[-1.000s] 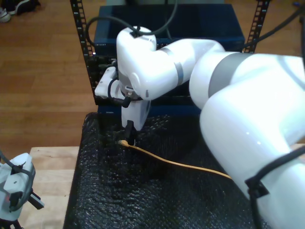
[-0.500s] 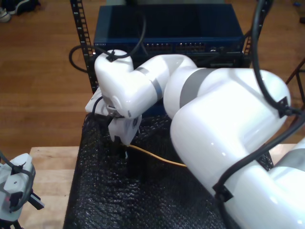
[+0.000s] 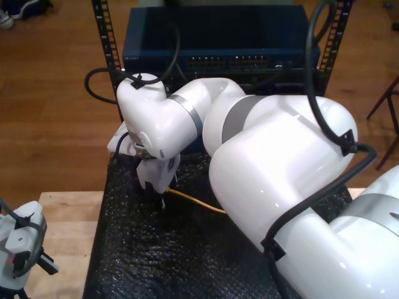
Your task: Grab the cable and plug it in
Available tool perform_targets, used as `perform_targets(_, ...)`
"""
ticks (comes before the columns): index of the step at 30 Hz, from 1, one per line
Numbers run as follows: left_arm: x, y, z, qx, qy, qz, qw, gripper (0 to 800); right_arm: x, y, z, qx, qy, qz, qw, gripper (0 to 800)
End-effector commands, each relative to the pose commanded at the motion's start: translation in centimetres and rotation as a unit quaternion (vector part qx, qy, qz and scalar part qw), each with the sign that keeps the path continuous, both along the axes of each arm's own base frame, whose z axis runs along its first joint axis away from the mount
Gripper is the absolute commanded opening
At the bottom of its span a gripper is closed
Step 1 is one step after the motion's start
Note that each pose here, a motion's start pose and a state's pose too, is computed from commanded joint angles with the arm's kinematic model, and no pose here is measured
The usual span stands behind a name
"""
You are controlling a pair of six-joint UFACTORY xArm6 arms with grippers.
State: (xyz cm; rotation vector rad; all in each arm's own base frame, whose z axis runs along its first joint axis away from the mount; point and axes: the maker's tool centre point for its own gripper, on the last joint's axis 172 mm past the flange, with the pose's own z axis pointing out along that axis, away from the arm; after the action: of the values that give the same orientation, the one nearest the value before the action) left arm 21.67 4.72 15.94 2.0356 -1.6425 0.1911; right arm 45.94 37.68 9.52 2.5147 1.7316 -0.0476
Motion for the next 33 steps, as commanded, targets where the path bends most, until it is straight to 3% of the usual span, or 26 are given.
perform_targets(6, 0.0, 0.0, 0.0, 0.000, 0.000, -0.001, 1.0000, 800, 0.4, -0.4, -0.2, -0.010, -0.008, 0.000, 1.000, 436)
perform_targets(11, 0.0, 0.0, 0.0, 0.000, 0.000, -0.001, 1.0000, 800, 1.1, -1.1, -0.2, -0.026, -0.022, 0.004, 0.999, 347)
perform_targets(21, 0.0, 0.0, 0.0, -0.001, 0.000, -0.001, 1.0000, 800, 1.7, -0.7, -0.2, -0.024, -0.026, 0.005, 0.999, 221)
perform_targets(33, -0.1, -0.1, 0.0, -0.001, 0.000, -0.002, 1.0000, 800, 1.8, -0.6, -0.5, -0.026, -0.025, 0.006, 0.999, 125)
